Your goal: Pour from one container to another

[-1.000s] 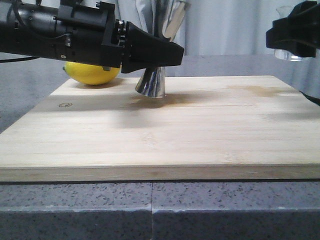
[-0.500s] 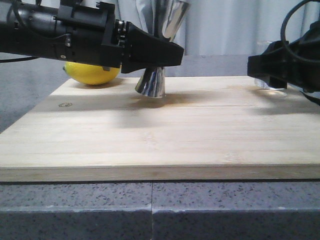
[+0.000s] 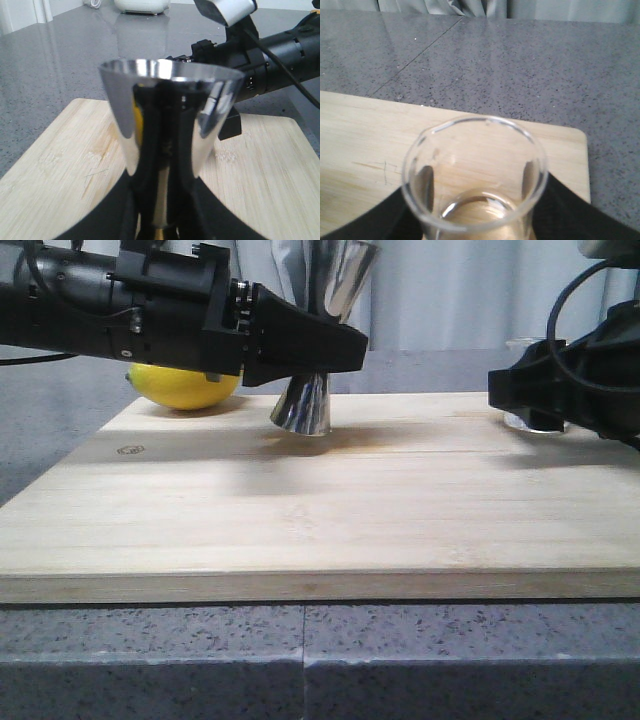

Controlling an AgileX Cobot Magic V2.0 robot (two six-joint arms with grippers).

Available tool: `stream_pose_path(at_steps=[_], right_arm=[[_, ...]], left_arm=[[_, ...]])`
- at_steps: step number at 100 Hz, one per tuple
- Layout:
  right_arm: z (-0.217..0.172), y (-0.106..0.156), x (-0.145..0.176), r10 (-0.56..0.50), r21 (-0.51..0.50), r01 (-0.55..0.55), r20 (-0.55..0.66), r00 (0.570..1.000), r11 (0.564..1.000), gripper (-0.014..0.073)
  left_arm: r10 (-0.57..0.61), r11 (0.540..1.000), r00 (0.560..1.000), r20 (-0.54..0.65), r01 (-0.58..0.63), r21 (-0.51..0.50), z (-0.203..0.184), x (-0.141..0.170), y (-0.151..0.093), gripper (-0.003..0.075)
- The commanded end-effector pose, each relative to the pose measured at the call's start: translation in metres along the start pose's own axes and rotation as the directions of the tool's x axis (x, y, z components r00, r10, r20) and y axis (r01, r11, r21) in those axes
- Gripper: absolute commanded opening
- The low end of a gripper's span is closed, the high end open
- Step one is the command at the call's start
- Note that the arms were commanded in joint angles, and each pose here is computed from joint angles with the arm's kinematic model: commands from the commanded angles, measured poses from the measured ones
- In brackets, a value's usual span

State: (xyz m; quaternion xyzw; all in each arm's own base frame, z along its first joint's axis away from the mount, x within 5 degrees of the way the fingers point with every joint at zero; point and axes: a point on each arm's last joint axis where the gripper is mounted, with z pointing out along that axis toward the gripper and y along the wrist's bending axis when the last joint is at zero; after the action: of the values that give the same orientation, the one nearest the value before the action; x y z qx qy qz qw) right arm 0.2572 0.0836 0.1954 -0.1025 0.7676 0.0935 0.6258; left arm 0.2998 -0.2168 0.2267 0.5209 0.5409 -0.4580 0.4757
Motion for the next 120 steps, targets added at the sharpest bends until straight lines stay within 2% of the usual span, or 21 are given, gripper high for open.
stream_pose_path(at_steps=[1,12,21,53,80,97,120], right_arm=[[0.0,-0.001,-0.02,-0.004,0.0,0.004,0.135,0.991,1.0,0.0451],[-0.001,-0.001,-0.023,-0.004,0.0,0.004,0.149,0.989,1.0,0.0553],[-0.005,0.0,-0.029,-0.011,-0.009,0.012,0.17,0.985,1.0,0.0588],[-0.038,0.001,-0.066,-0.018,-0.025,0.025,0.258,0.966,0.999,0.0586],[-0.067,0.002,-0.097,-0.043,-0.04,0.049,0.145,0.988,0.998,0.0586],[-0.085,0.002,-0.11,-0.042,-0.039,0.049,0.159,0.986,0.998,0.0586],[-0.09,0.002,-0.112,-0.064,-0.041,0.072,0.16,0.985,0.997,0.0586]], left_arm=[[0.03,0.999,0.986,0.162,-0.035,0.033,-0.002,-0.035,-0.007,-0.0019],[0.03,0.999,0.986,0.162,-0.035,0.033,-0.002,-0.035,-0.007,-0.0019],[0.03,0.999,0.986,0.162,-0.035,0.033,-0.002,-0.035,-0.007,-0.0019],[0.03,0.999,0.986,0.162,-0.035,0.033,-0.002,-0.035,-0.007,-0.0019],[0.03,0.999,0.986,0.162,-0.035,0.033,-0.002,-0.035,-0.007,-0.0019],[0.03,0.999,0.986,0.162,-0.035,0.033,-0.002,-0.035,-0.007,-0.0019],[0.03,0.999,0.986,0.162,-0.035,0.033,-0.002,-0.035,-0.007,-0.0019]])
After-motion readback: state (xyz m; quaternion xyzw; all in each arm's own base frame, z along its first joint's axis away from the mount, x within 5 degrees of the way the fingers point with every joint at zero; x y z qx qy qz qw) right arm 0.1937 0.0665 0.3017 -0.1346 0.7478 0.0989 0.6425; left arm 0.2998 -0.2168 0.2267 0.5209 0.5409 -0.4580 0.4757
